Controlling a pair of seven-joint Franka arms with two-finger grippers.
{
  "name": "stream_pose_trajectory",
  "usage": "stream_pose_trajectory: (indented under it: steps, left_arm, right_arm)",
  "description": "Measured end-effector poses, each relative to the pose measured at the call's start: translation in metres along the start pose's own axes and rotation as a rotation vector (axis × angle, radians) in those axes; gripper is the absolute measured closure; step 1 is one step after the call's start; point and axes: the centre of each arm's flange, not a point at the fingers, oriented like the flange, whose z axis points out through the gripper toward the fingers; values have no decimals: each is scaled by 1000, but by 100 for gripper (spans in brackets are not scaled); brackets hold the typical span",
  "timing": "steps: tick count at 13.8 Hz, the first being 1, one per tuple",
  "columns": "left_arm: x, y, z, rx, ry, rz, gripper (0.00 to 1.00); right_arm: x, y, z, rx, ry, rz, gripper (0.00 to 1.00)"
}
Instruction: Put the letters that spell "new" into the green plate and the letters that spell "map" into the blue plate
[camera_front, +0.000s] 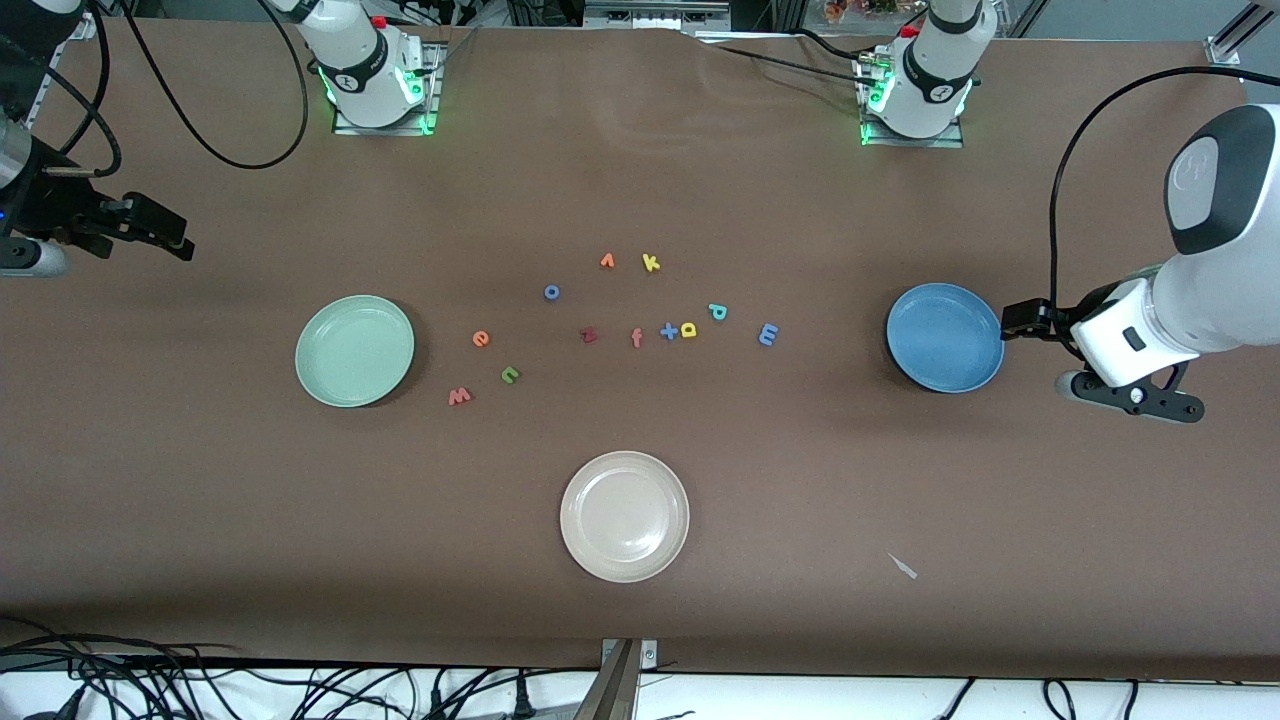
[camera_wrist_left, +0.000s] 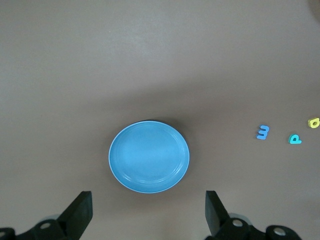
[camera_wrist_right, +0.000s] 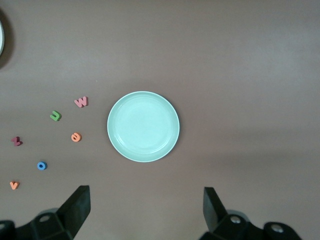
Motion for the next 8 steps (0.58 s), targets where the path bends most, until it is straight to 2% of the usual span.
stream_pose_trajectory:
  steps: [4, 8]
  left_arm:
    - [0, 0, 0, 0, 0, 0, 0]
    - [0, 0, 0, 0, 0, 0, 0]
  right_arm:
    - [-4, -2, 3, -4, -36, 133, 0]
    - [-5, -3, 7, -9, -59, 213, 0]
